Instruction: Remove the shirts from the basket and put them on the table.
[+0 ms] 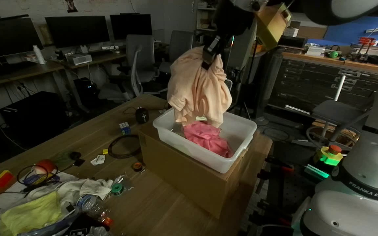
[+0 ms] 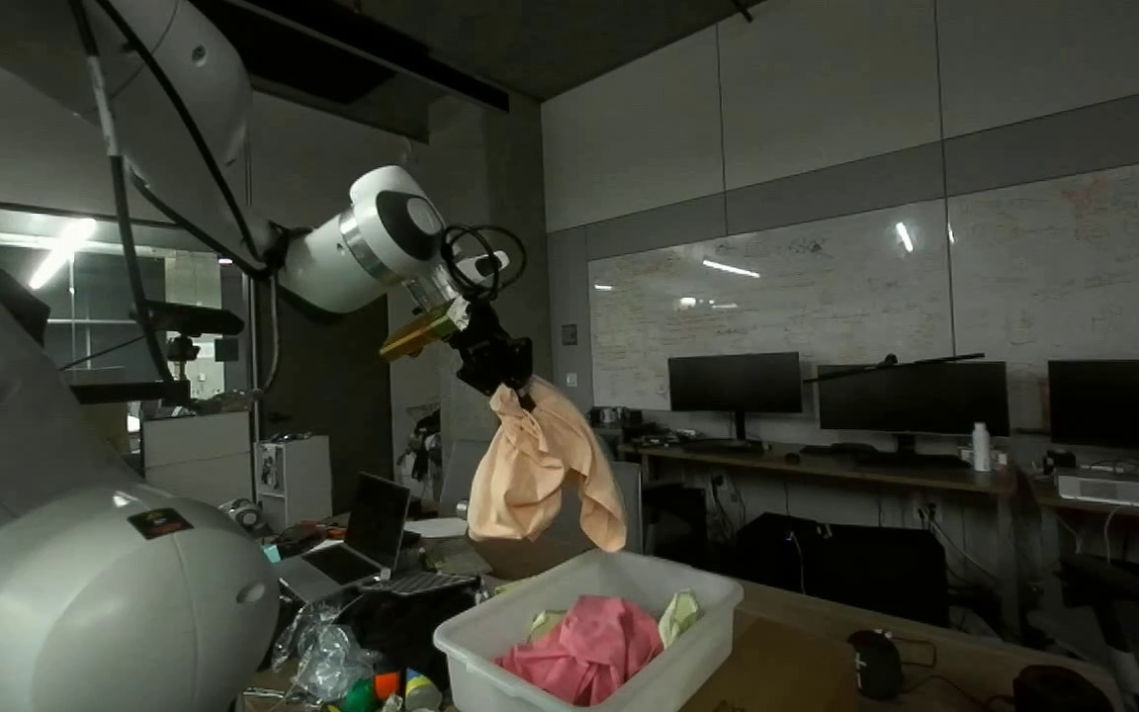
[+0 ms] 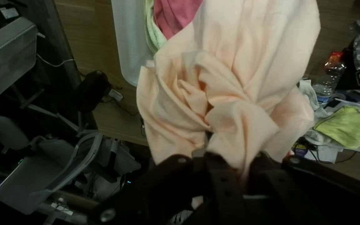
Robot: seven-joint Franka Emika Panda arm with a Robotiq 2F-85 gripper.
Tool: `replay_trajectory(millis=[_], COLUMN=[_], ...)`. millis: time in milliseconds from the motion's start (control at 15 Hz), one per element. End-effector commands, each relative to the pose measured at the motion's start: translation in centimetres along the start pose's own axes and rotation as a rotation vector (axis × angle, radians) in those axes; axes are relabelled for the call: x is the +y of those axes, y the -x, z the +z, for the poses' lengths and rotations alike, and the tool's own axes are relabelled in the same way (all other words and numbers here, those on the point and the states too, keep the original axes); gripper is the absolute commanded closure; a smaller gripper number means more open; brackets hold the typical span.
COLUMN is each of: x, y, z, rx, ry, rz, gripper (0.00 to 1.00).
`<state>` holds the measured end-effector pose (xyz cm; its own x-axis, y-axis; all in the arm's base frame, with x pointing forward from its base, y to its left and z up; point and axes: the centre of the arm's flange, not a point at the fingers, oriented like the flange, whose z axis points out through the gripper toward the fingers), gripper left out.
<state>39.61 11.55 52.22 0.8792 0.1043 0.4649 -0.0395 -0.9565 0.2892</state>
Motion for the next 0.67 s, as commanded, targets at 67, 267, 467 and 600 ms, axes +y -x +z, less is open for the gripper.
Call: replay_trajectory(millis=[67,267,467,600], x=[-3.5,-8.0,-12.6,-15.3], y=[-2.3,-3.7,-5.3,-6.4], z=[-2.4,-3.0,-3.3,-3.1], rx=[0.025,0.042,0.066,0.073], ry=[0.041,-0.021,-0.117,-0.191], rz=[-0.119,-0.286,-0.417,-0.492], gripper=[0.92,0.92,0.92,0.92])
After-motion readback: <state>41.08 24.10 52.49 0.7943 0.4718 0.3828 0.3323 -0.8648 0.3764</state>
